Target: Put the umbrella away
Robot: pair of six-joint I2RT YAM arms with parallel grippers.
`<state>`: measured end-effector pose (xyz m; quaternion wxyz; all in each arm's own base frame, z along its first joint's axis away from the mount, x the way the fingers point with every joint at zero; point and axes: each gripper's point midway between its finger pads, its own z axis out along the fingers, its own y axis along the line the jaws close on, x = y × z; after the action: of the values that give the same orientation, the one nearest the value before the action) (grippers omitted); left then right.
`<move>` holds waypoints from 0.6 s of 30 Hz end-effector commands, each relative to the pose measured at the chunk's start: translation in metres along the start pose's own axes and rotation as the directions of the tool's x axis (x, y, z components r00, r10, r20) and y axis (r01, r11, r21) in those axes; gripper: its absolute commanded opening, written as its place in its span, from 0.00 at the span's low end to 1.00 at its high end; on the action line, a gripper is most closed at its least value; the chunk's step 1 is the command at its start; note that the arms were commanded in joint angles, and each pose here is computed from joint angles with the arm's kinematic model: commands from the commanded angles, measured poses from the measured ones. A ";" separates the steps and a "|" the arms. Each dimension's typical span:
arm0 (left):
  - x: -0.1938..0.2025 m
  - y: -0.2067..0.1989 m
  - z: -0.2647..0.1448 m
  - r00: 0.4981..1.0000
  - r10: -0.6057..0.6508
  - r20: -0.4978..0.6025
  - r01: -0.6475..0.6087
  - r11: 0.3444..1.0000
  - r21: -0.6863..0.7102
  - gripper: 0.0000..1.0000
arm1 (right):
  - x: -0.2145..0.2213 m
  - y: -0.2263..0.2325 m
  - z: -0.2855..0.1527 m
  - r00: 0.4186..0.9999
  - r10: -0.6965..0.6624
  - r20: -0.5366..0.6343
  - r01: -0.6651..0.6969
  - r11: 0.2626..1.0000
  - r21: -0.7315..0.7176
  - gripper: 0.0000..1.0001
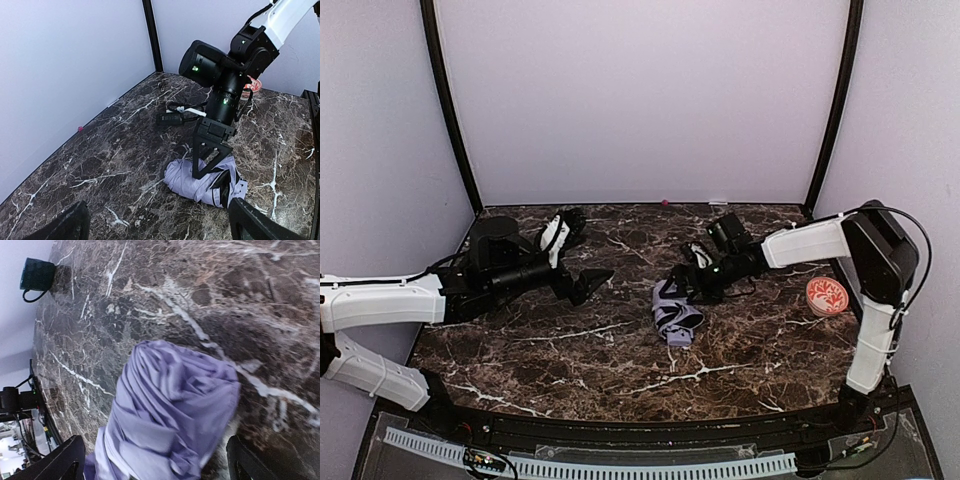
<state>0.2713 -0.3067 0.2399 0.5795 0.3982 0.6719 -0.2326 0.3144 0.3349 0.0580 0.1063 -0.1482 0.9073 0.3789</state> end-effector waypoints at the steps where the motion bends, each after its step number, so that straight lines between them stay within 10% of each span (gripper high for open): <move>1: -0.011 0.003 -0.006 1.000 0.012 0.021 -0.012 1.000 -0.003 0.99 | 0.000 -0.009 -0.035 0.998 -0.039 0.055 0.031 0.989 0.143 1.00; 18: -0.013 0.002 -0.008 0.999 0.016 0.027 -0.017 1.000 0.006 0.99 | 0.036 0.016 -0.013 1.000 -0.006 0.023 0.004 0.998 0.069 0.63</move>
<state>0.2709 -0.3052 0.2359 0.5730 0.4018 0.6761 -0.2303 0.2768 0.3150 0.0665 0.1199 -0.1317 0.9240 0.3384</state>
